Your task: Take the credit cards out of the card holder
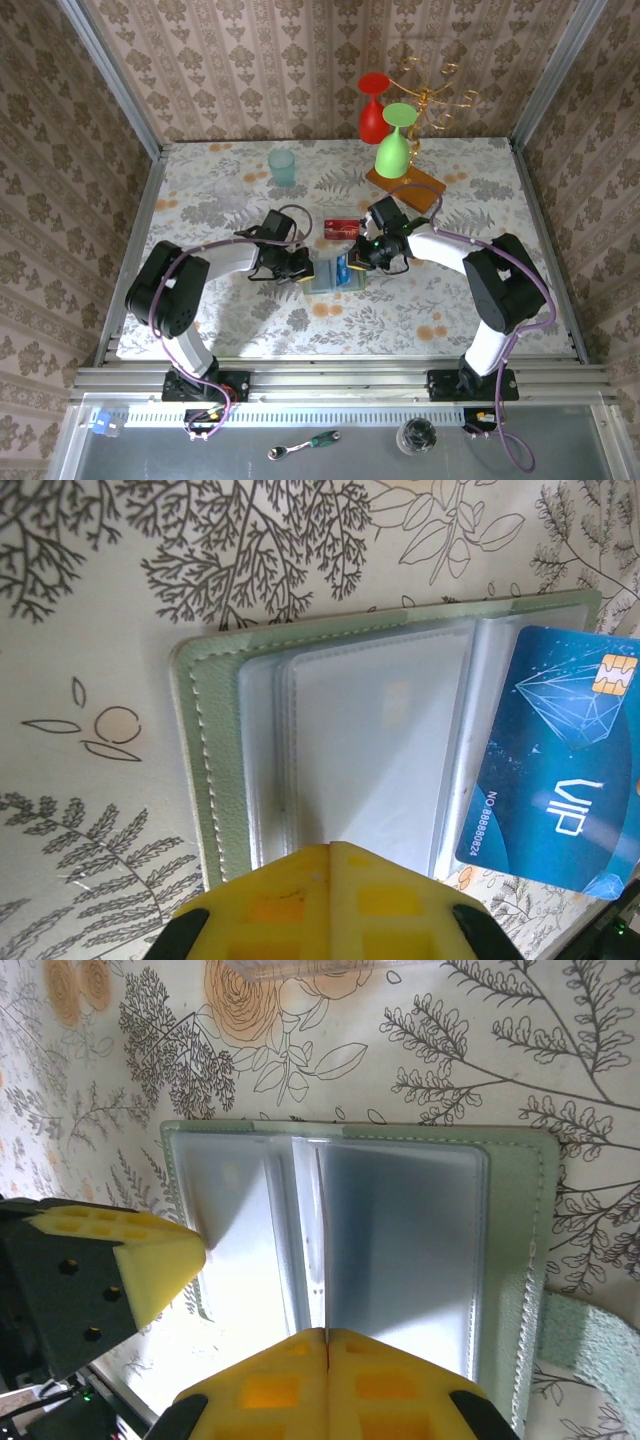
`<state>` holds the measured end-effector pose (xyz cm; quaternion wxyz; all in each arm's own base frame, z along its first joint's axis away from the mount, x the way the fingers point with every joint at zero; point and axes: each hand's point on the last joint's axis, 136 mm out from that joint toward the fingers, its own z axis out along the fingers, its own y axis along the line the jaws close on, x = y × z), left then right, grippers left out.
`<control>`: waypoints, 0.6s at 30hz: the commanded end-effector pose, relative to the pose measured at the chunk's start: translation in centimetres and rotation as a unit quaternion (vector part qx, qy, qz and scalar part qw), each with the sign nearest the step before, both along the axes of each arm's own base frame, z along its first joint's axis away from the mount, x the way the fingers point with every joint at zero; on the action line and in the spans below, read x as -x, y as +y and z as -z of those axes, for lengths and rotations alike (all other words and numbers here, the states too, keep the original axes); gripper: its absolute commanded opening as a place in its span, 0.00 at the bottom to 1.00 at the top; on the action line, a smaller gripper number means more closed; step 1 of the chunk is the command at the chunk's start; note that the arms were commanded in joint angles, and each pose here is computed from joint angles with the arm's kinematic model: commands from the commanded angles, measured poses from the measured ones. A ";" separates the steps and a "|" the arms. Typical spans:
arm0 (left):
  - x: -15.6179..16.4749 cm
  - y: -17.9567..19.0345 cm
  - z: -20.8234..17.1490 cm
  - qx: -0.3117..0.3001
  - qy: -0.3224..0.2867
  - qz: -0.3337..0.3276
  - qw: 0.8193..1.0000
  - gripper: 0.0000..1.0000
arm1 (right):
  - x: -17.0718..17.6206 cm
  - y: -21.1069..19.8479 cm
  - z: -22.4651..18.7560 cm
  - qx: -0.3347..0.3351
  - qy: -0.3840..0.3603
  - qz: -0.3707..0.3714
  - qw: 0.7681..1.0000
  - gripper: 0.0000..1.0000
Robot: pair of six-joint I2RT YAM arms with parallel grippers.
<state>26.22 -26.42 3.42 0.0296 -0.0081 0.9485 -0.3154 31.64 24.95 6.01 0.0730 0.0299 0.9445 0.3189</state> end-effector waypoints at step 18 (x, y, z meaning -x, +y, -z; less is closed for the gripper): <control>-1.2 1.3 -0.5 0.011 -0.017 -0.016 1.000 0.03 | -2.7 -2.9 -5.7 0.187 -0.202 -0.305 0.912 0.00</control>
